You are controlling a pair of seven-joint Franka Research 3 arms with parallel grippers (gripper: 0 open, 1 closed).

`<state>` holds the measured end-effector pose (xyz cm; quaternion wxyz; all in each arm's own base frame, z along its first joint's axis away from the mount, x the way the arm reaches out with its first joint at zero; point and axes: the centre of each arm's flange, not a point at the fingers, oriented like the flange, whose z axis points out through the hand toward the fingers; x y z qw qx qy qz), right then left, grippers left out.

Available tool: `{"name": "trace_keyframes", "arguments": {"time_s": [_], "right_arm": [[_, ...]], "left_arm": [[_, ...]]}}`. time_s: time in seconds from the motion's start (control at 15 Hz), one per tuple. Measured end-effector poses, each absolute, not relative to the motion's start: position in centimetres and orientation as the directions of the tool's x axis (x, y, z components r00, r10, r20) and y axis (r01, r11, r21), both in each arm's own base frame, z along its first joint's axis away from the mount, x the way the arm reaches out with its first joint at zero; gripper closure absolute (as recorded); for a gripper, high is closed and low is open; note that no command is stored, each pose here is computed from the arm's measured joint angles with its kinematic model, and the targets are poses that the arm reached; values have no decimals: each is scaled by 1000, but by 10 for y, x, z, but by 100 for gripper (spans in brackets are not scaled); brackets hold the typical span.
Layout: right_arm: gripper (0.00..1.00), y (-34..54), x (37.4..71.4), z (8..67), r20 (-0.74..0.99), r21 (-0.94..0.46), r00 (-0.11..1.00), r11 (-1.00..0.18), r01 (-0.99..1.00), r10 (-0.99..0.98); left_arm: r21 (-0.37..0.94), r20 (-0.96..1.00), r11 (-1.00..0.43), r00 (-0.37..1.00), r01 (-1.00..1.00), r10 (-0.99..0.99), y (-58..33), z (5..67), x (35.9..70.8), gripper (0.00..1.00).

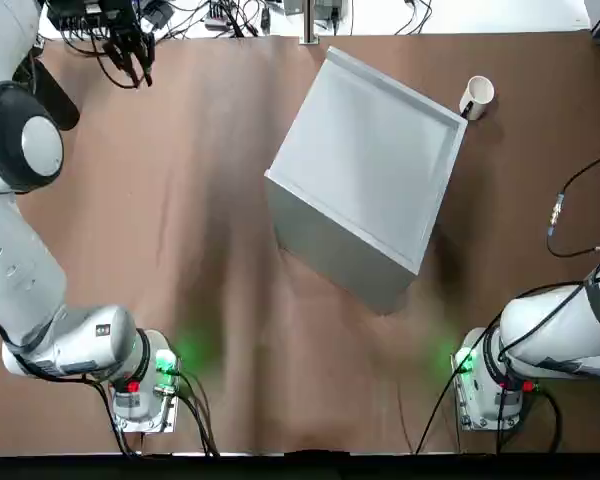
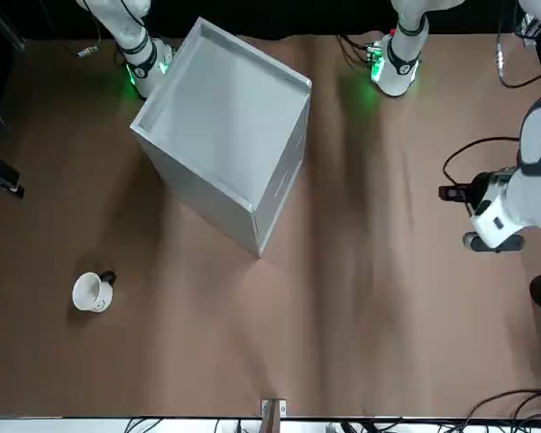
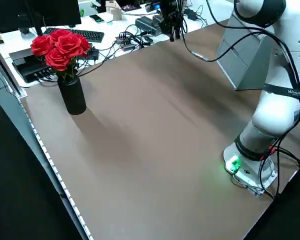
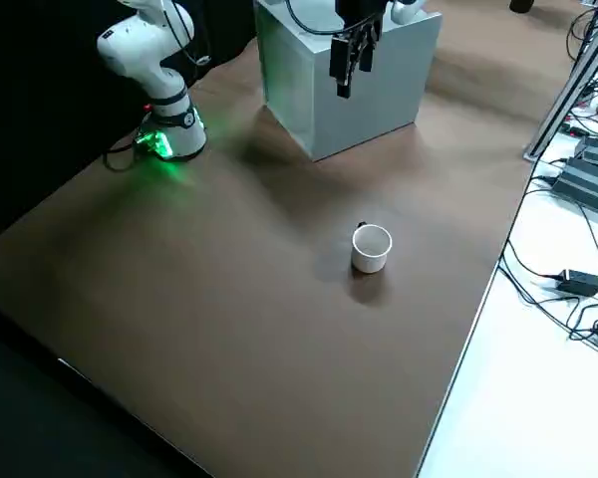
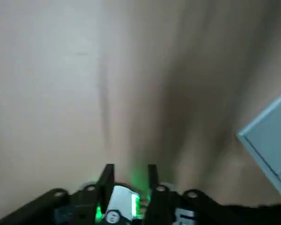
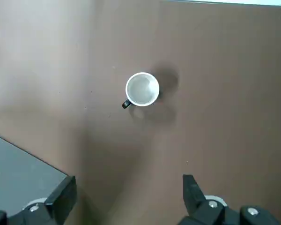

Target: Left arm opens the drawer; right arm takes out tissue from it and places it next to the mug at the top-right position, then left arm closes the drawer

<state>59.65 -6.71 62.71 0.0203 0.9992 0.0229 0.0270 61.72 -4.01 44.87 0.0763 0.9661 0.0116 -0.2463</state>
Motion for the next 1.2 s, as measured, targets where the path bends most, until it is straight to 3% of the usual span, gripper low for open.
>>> {"name": "trace_keyframes", "arguments": {"time_s": [0.2, 0.8, 1.2], "right_arm": [[0, -67, 597, 627, 53, 42, 997, -998, 45, 47], [0, -67, 597, 631, 60, 42, 997, -998, 44, 47], [0, -67, 597, 631, 61, 39, 997, -998, 44, 47]], "left_arm": [[187, -588, -975, 809, 123, -11, -52, 401, 617, 99], [193, -895, -806, 438, 560, 89, -155, 285, 616, 99], [165, -942, -682, 318, 713, 104, -249, 241, 614, 99]]}}
